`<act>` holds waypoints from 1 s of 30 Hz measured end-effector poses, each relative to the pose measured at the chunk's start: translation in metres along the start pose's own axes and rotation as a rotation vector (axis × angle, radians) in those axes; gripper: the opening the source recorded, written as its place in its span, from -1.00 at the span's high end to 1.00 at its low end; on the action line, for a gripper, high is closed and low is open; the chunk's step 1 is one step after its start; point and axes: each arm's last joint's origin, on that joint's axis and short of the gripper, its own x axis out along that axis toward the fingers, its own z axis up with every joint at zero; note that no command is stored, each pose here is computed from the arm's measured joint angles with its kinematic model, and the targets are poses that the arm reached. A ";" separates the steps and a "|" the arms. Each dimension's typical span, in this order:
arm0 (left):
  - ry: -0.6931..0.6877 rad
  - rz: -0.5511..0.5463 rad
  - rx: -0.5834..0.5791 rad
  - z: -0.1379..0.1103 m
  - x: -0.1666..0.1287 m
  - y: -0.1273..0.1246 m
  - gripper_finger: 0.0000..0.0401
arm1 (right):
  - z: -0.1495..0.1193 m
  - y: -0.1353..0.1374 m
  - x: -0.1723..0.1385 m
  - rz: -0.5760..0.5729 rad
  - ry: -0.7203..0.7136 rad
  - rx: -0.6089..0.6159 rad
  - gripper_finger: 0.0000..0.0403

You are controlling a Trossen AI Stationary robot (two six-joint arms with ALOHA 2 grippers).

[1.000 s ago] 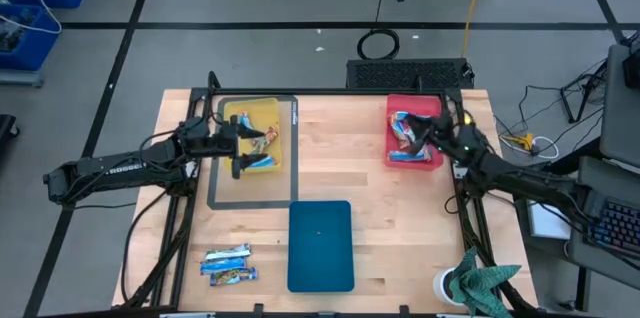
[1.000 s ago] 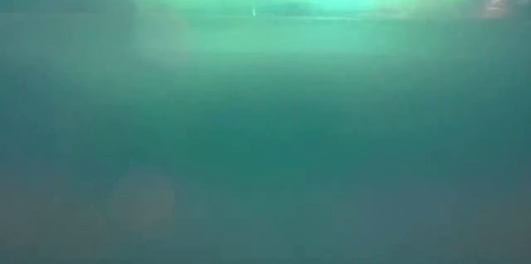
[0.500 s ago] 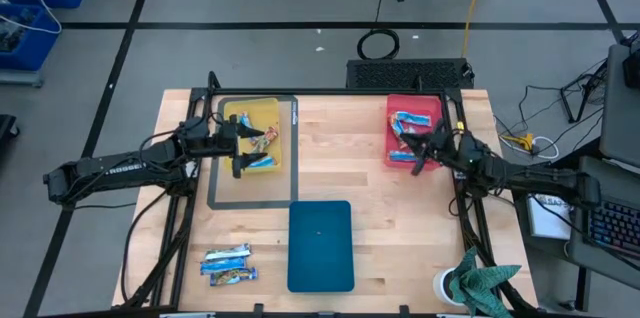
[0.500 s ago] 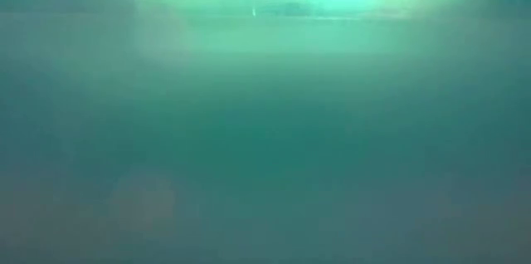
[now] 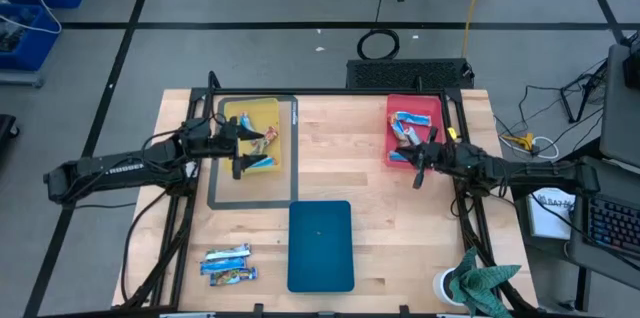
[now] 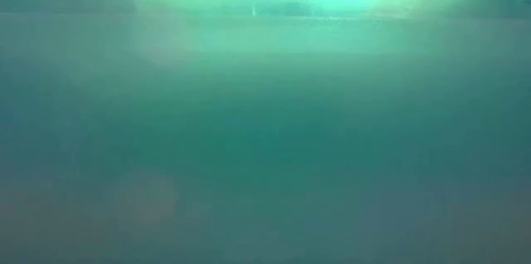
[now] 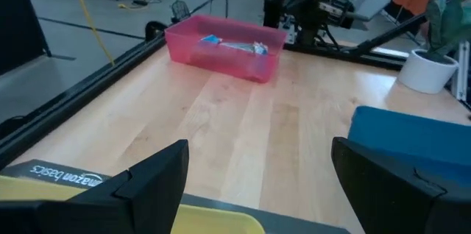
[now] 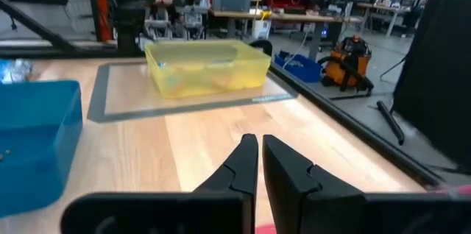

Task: Pick and place Granola Bars by type
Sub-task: Put the blue granola bar into the blue bin

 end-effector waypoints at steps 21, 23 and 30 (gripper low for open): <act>0.211 -0.158 -0.240 0.009 0.002 -0.025 -0.68 | 0.001 0.000 0.000 -0.001 -0.015 0.006 0.93; 0.295 -0.206 -0.236 0.018 0.001 -0.038 -0.64 | 0.001 0.000 0.000 -0.001 -0.015 0.006 0.93; 0.699 -0.068 -0.169 0.024 0.016 -0.090 -0.43 | 0.001 0.000 0.000 0.000 -0.015 0.006 0.93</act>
